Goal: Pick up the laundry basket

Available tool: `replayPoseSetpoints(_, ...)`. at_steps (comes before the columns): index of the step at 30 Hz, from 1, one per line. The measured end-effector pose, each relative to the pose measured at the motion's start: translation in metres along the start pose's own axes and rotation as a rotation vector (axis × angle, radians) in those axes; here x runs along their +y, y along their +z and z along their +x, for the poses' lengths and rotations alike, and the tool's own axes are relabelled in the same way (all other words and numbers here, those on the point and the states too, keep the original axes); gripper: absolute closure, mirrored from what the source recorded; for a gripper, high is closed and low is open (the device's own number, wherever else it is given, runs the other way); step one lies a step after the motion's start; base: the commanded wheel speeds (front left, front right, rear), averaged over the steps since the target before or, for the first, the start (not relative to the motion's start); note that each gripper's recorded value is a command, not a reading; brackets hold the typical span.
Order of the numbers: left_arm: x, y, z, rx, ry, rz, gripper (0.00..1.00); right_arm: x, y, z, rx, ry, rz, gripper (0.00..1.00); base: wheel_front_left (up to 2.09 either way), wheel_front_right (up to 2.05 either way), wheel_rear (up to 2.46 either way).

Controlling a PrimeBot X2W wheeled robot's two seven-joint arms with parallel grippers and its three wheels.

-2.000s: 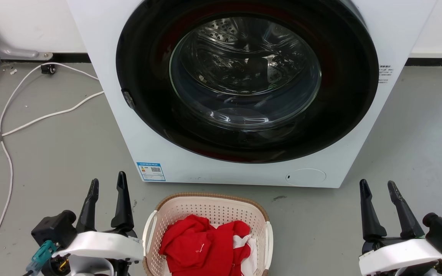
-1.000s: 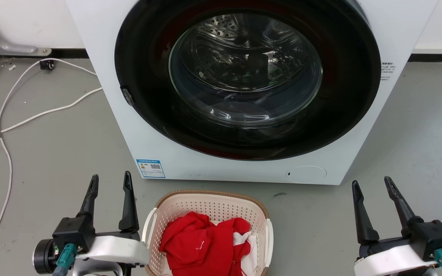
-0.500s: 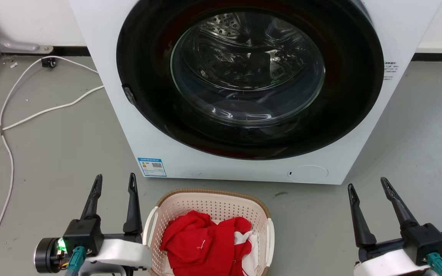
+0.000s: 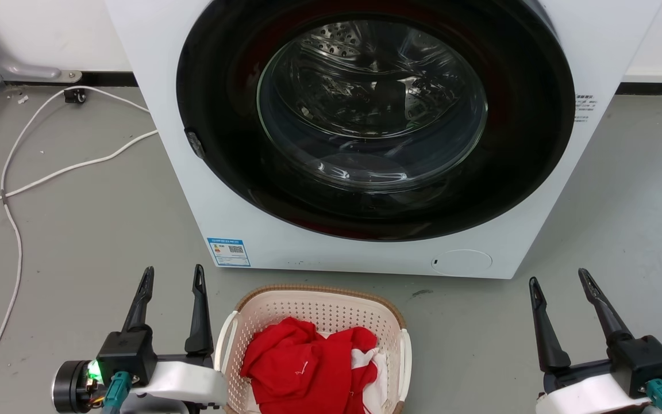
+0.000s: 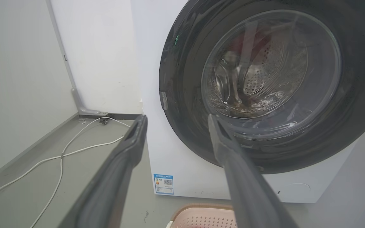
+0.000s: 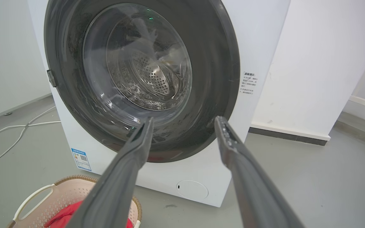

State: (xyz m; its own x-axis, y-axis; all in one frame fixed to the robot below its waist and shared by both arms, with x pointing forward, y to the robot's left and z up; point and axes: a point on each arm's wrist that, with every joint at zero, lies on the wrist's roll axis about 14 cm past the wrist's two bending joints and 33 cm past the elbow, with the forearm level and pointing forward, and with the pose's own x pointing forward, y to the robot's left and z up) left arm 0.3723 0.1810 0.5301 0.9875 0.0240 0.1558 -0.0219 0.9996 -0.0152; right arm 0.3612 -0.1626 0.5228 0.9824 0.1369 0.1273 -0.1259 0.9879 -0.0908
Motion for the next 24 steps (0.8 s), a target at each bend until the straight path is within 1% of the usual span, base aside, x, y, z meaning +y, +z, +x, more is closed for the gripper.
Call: replayPoseSetpoints(24,0.0014,-0.004,-0.0006,0.012,0.01,0.006,0.0,-0.0042,-0.0001,-0.0001,-0.003,-0.018,0.035,0.0,0.0,0.0,0.0)
